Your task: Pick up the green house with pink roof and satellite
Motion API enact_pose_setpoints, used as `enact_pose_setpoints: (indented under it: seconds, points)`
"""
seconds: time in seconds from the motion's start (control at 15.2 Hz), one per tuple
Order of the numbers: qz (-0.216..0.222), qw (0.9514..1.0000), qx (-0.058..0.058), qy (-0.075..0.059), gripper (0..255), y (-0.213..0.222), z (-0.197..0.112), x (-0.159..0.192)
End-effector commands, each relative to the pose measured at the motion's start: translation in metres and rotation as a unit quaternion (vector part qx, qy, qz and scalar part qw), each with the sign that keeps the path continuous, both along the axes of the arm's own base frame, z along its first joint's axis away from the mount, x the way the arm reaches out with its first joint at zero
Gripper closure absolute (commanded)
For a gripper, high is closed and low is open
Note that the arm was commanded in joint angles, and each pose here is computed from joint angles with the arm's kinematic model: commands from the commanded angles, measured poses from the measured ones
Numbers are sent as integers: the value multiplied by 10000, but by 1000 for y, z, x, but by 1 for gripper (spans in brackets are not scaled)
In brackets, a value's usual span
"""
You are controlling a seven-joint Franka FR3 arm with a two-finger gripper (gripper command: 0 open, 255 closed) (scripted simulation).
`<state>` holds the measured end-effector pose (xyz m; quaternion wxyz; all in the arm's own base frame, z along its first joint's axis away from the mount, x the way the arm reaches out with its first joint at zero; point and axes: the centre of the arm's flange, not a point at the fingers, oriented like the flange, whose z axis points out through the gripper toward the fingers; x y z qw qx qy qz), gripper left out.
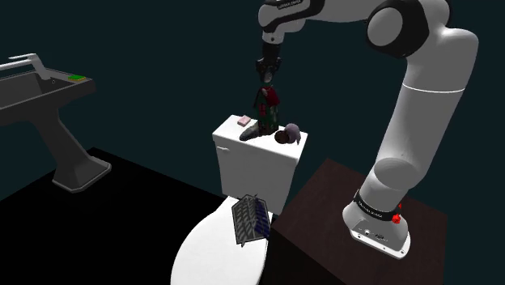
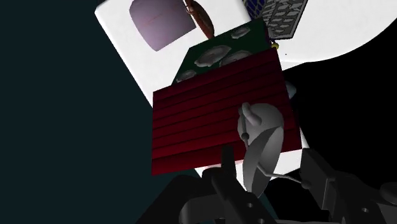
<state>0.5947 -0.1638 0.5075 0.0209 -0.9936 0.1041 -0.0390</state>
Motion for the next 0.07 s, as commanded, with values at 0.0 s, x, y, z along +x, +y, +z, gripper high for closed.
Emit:
enact_pose_setpoints:
  seconds: [0.0]
  points:
    - [0, 10000, -3, -15, 255, 0, 5, 0]
